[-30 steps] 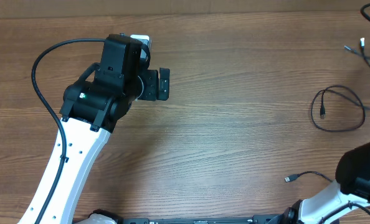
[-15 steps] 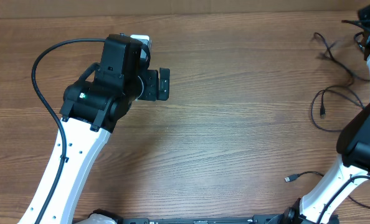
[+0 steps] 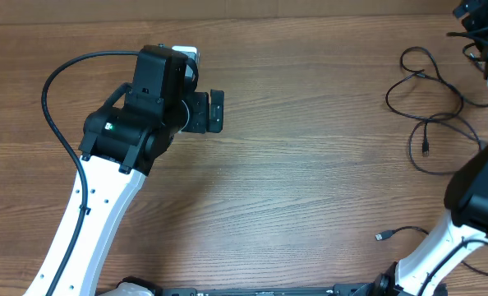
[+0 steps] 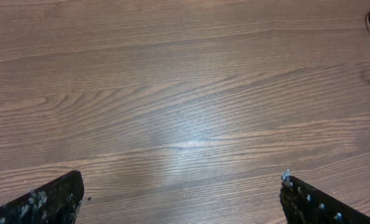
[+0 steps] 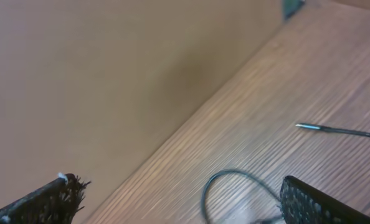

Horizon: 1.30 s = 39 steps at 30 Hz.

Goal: Untangle cables

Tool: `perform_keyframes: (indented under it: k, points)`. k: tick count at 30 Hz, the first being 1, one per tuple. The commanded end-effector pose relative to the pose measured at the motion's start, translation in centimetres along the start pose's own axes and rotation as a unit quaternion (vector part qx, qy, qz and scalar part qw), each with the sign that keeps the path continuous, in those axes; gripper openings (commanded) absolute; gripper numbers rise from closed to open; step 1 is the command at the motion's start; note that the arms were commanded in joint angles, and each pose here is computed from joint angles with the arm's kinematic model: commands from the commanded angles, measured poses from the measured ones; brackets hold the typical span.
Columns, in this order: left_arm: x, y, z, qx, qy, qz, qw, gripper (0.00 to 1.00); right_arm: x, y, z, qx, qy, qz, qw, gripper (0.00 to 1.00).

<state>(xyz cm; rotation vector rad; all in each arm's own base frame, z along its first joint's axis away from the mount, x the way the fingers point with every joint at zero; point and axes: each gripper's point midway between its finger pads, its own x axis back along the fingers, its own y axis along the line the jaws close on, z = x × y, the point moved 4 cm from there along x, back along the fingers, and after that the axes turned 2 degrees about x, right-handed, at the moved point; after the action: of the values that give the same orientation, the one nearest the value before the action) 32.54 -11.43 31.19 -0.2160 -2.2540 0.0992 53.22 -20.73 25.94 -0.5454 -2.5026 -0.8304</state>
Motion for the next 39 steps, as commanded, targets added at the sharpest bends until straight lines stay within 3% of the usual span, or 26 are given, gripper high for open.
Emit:
perform_keyframes:
  k: [1,4,9,20,39]
  points:
    - [1.1,-0.1,-0.6,-0.008,-0.018,0.002,1.000,1.00,8.8,6.2,-3.7,0.043,-0.030,-0.108,0.993,1.00]
    - [1.1,-0.1,-0.6,-0.008,-0.018,0.002,1.000,1.00,13.2,8.7,-2.7,0.049,0.008,-0.163,0.985,1.00]
    - [1.1,-0.1,-0.6,-0.008,-0.018,0.002,1.000,1.00,18.3,9.3,1.1,0.040,0.091,-0.141,0.985,1.00]
    - [1.1,-0.1,-0.6,-0.008,-0.018,0.002,1.000,1.00,22.2,6.2,9.7,0.004,0.301,-0.041,0.953,1.00]
    - [1.1,-0.1,-0.6,-0.008,-0.018,0.002,1.000,1.00,22.7,5.8,10.4,-0.001,0.321,-0.028,0.947,1.00]
